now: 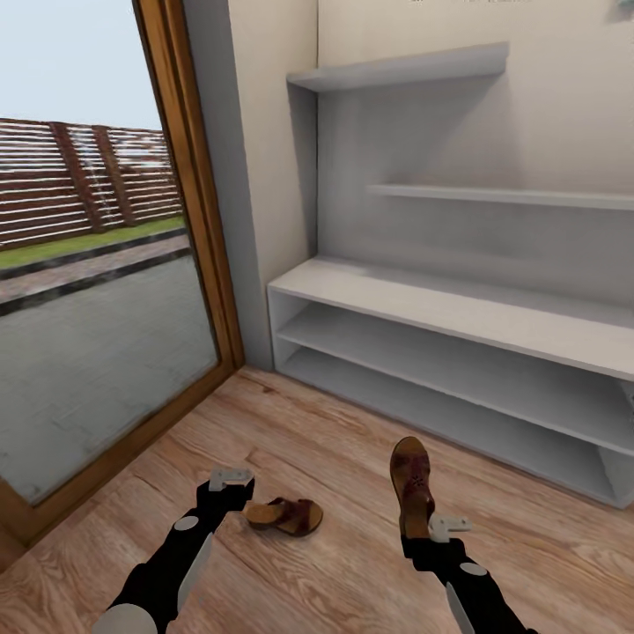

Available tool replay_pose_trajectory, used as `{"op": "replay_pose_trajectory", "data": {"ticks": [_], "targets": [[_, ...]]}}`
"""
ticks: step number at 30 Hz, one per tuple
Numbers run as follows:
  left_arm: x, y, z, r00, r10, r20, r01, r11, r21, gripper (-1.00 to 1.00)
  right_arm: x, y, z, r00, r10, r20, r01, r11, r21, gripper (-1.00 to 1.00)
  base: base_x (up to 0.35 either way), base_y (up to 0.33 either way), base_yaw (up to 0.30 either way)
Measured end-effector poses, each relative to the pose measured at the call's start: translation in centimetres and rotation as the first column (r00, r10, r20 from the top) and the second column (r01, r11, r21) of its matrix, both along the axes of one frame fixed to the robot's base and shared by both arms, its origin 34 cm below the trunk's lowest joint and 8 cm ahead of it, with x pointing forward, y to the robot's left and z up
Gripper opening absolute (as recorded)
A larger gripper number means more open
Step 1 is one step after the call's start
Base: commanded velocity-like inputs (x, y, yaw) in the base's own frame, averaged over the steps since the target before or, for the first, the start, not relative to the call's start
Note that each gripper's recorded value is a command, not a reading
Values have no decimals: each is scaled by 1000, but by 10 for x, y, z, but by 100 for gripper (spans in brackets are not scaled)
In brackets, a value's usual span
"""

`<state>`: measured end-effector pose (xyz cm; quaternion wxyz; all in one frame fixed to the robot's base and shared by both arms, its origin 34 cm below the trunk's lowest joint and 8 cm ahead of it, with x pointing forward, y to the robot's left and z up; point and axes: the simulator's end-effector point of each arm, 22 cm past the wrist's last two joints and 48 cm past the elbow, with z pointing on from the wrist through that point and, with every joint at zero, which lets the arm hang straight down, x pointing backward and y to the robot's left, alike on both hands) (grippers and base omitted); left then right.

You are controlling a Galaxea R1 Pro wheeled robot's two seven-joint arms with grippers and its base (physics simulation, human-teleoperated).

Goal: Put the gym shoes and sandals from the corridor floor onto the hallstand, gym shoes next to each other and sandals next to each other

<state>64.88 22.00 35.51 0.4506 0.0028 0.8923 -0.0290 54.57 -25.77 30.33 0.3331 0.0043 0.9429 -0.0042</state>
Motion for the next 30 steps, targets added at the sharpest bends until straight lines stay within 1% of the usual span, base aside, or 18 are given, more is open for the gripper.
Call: {"op": "replay_pose_trajectory", "data": {"ticks": [8, 13, 30], "targets": [[1, 0, 4, 1000, 0, 7, 0, 1000, 0, 100, 2, 0, 3, 1000, 0, 7, 0, 1000, 0, -100, 149, 315, -207], [2, 0, 6, 1000, 0, 11, 0, 1000, 0, 100, 3, 0, 5, 1000, 0, 11, 0, 1000, 0, -100, 92, 207, -210], [5, 0, 15, 1000, -2, 28, 2, 1000, 1, 100, 6, 0, 12, 1000, -1, 26, 1, 1000, 0, -100, 4, 11, -210]]}}
